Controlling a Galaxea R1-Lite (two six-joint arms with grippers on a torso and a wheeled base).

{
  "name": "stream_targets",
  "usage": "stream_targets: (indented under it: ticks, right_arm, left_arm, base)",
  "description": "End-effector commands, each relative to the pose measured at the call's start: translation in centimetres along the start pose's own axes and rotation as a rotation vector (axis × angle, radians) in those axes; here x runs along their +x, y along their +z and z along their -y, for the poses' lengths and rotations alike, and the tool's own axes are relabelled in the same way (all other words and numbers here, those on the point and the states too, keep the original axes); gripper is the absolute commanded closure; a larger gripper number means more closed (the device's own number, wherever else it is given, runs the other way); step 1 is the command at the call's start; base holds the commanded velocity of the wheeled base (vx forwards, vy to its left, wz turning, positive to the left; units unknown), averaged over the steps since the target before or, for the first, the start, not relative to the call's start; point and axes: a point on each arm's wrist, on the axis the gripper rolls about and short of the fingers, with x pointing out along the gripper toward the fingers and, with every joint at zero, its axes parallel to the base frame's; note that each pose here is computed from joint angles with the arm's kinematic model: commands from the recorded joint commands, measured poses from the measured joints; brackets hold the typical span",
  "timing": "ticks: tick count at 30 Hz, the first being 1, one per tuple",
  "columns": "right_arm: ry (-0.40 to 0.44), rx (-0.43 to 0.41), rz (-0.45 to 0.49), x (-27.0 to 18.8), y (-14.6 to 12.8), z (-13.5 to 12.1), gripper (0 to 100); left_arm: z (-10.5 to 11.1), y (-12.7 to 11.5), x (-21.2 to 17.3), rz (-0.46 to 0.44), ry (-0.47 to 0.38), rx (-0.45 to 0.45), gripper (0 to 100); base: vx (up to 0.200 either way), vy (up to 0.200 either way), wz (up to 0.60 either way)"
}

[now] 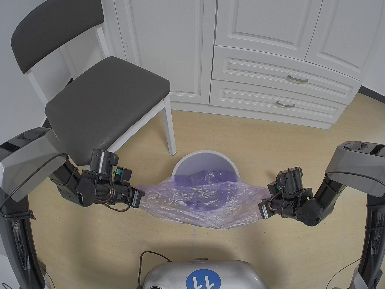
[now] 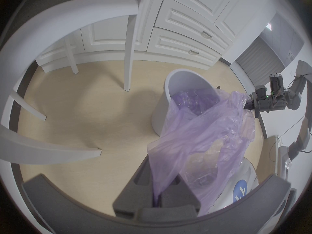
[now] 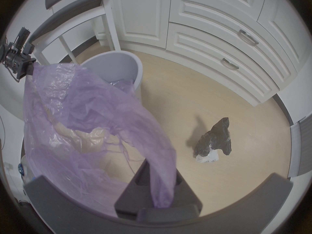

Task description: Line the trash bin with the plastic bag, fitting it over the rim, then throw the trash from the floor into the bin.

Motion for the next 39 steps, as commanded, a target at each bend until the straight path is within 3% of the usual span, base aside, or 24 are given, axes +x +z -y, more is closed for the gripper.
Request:
stream_targets:
  ticks: [1,7,12,13,14,16,20,24,33,39]
  right_arm:
    - [0.002,-0.013,-0.013,-0.2,-0.3,0.0,100]
    - [0.008,-0.06,-0.054,0.9,-1.3,-0.7,100]
    - [-0.019,-0.023,-0.054,3.5,-1.6,-1.4,100]
    - [-0.033,0.029,-0.038,4.2,-1.2,-1.5,100]
    - [-0.033,0.029,-0.038,4.2,-1.2,-1.5,100]
    - [-0.031,0.125,-0.002,5.3,-0.4,-1.9,100]
    - [-0.031,0.192,0.031,6.1,0.3,-2.1,100]
    - [-0.049,0.206,0.055,5.8,0.8,-1.4,100]
    - [-0.102,0.241,0.095,5.1,2.0,1.0,100]
    - [-0.115,0.258,0.119,4.7,2.7,1.9,100]
  left_arm:
    - [0.3,-0.7,0.9,-0.028,-0.014,0.002,100]
    - [0.7,-1.7,3.5,-0.06,-0.024,0.001,100]
    - [0.9,-2.1,6.1,-0.076,0.032,-0.017,100]
    - [1.3,-1.9,7.0,-0.056,0.068,-0.052,100]
    - [1.3,-1.9,7.0,-0.056,0.068,-0.052,100]
    - [2.2,-1.3,8.9,0.023,0.107,-0.123,100]
    - [2.7,-0.5,9.9,0.142,0.13,-0.15,100]
    - [3.1,0.1,10.0,0.224,0.119,-0.148,100]
    - [4.6,0.9,9.8,0.285,0.087,-0.151,100]
    - [4.4,1.4,9.5,0.311,0.088,-0.152,100]
  base:
    - [0.0,0.0,0.0]
    - [0.0,0.0,0.0]
    - [0.0,0.0,0.0]
    - [0.0,0.0,0.0]
    - [0.0,0.0,0.0]
    - [0.0,0.0,0.0]
    - [0.0,0.0,0.0]
    - [0.0,0.0,0.0]
    - [0.0,0.0,0.0]
    - [0.0,0.0,0.0]
